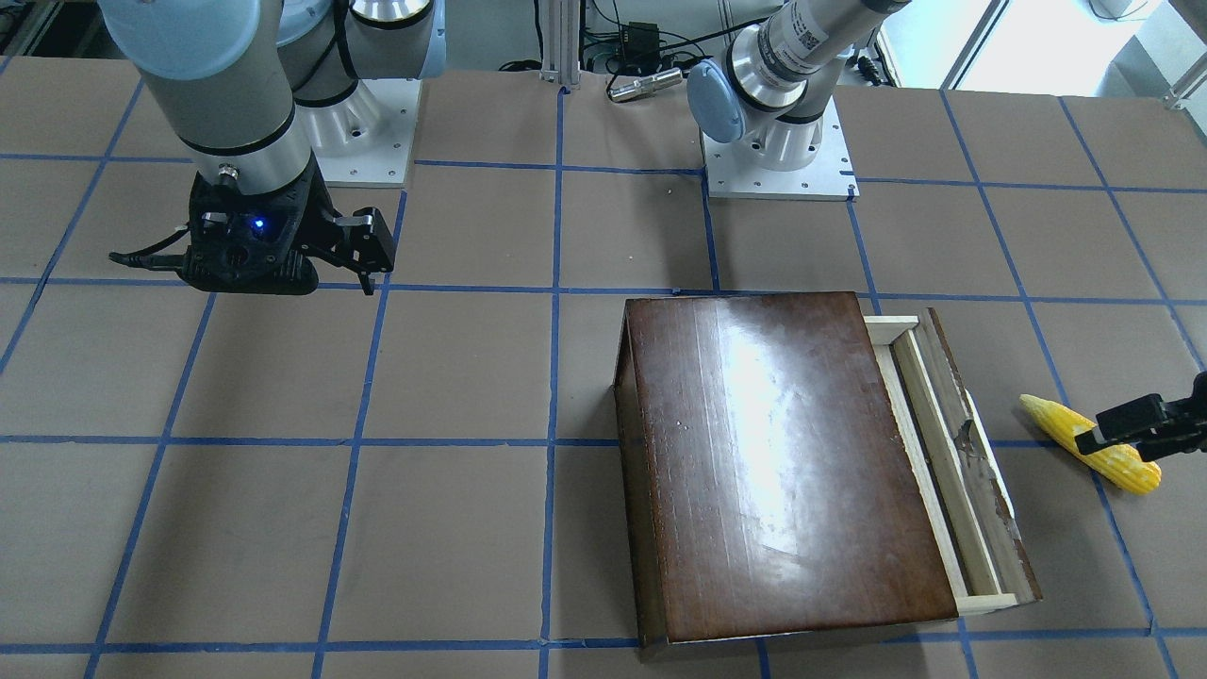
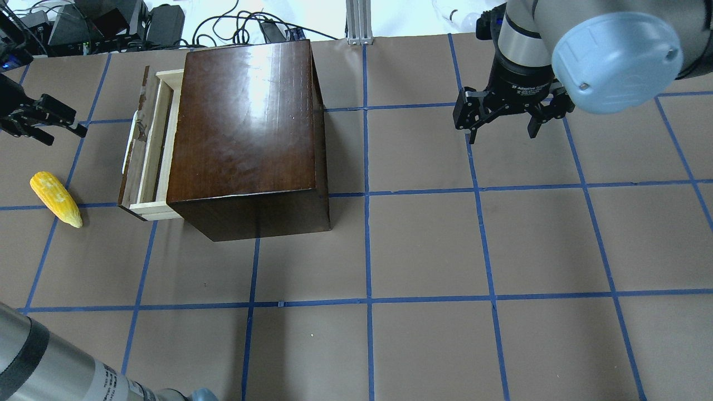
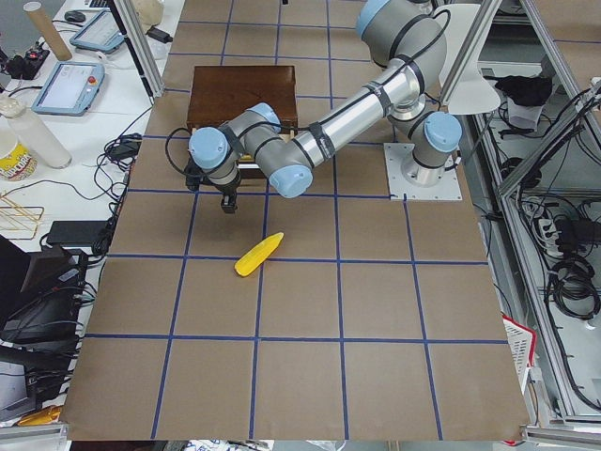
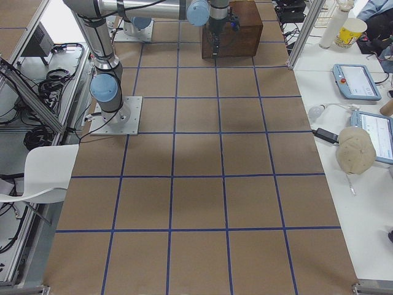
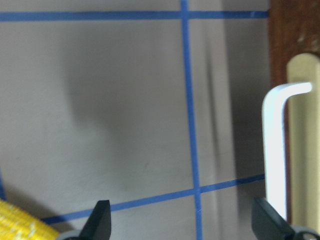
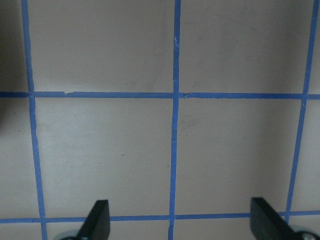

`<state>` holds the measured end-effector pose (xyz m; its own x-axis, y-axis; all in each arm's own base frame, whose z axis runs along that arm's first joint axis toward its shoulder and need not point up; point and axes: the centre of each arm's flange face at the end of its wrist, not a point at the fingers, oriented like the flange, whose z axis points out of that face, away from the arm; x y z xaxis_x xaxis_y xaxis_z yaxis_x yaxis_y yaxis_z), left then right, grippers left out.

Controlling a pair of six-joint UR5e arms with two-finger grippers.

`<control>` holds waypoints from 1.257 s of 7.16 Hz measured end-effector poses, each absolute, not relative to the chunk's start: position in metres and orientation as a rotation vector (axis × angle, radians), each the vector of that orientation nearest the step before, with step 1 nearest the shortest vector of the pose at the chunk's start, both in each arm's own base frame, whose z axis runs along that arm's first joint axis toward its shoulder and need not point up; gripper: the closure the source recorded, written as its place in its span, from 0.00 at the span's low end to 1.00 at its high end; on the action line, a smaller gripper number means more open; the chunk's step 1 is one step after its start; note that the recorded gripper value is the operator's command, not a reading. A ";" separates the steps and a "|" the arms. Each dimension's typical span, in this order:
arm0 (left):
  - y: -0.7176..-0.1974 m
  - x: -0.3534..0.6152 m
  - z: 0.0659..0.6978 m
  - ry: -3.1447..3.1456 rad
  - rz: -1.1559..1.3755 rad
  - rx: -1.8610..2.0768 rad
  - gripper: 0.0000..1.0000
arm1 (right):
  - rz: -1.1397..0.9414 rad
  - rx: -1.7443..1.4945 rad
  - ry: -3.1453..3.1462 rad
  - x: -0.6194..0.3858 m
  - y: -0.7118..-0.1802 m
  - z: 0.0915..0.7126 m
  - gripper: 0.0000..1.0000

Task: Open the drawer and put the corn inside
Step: 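Lower the left gripper and grasp the yellow corn cob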

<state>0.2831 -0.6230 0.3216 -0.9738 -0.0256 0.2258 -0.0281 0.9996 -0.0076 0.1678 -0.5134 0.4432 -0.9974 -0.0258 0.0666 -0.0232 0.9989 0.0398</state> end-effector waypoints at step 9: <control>-0.579 0.355 0.223 -3.007 0.011 1.092 0.04 | -0.061 0.038 -3.074 0.168 -0.514 0.443 0.00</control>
